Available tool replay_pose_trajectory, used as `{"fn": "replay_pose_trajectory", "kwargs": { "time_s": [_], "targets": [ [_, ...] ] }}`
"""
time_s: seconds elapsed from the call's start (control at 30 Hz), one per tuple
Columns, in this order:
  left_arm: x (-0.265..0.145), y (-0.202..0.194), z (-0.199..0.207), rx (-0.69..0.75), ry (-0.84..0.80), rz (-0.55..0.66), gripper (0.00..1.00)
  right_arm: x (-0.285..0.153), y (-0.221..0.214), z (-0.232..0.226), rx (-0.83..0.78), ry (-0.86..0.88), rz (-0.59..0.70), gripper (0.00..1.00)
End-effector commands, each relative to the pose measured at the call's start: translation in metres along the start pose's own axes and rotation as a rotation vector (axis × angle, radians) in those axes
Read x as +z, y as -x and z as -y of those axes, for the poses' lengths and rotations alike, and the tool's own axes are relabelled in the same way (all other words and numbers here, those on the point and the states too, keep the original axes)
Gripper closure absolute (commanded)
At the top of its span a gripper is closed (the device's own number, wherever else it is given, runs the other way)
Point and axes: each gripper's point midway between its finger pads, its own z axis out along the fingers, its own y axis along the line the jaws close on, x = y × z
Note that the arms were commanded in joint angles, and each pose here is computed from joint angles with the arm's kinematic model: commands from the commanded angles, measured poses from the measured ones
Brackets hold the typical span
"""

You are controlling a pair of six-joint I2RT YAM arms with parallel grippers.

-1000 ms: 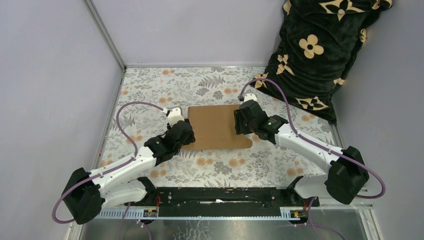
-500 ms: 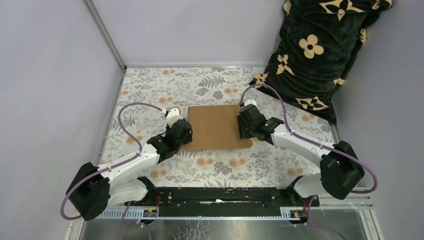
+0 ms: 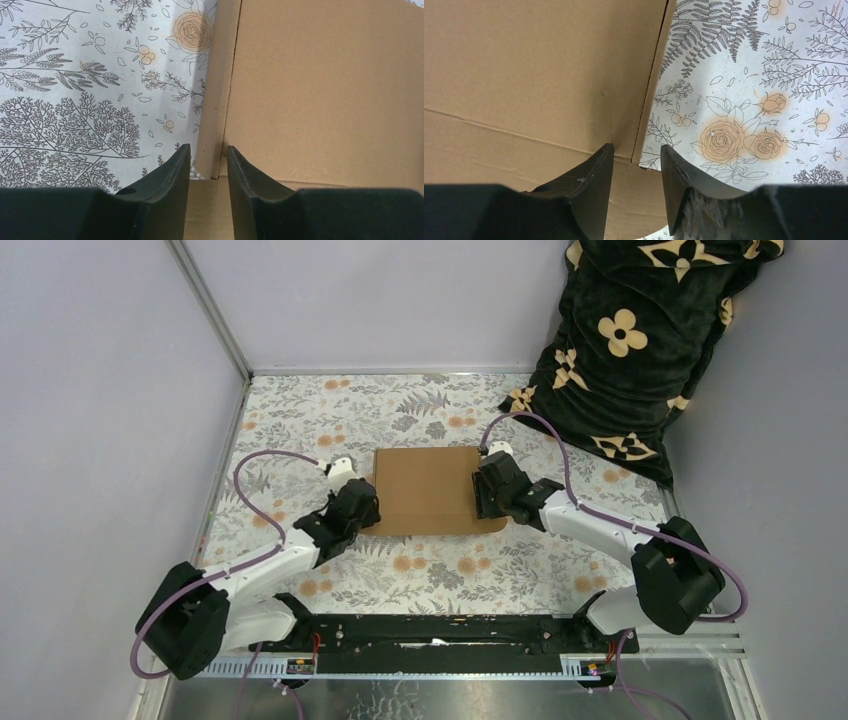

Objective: Fold the paper box

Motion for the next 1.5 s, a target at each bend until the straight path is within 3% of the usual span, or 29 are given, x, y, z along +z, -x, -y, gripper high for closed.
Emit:
{"fn": "replay_pose_trajectory", "kwargs": {
  "time_s": [0.0, 0.27, 0.6, 0.87, 1.13, 1.23, 1.27, 1.3, 1.47],
  "targets": [
    [-0.013, 0.009, 0.010, 0.005, -0.067, 0.001, 0.61, -0.015, 0.013, 0.001, 0.006, 0.002, 0.028, 0.53],
    [-0.043, 0.049, 0.022, 0.024, -0.109, 0.070, 0.57, -0.045, 0.039, -0.002, 0.015, 0.026, 0.094, 0.51],
    [-0.029, 0.028, 0.011, 0.032, -0.076, 0.040, 0.57, -0.026, 0.021, -0.001, 0.017, 0.044, 0.076, 0.50],
    [-0.008, 0.004, 0.009, 0.050, -0.053, -0.025, 0.54, -0.002, 0.001, -0.005, 0.004, 0.058, -0.010, 0.50],
    [-0.047, 0.040, 0.028, 0.064, -0.139, -0.001, 0.48, -0.062, 0.031, 0.001, 0.036, 0.069, 0.118, 0.46],
    [-0.071, 0.052, 0.050, 0.013, -0.256, -0.007, 0.46, -0.091, 0.029, 0.000, 0.080, 0.123, 0.159, 0.36],
    [-0.078, 0.056, 0.058, -0.017, -0.298, -0.013, 0.45, -0.098, 0.023, -0.004, 0.094, 0.166, 0.153, 0.07],
    [-0.085, 0.058, 0.068, -0.040, -0.352, -0.019, 0.44, -0.106, 0.018, -0.007, 0.108, 0.200, 0.152, 0.01],
    [-0.105, 0.051, 0.088, -0.043, -0.465, -0.074, 0.37, -0.131, -0.012, -0.012, 0.166, 0.306, 0.115, 0.00]
  ]
}}
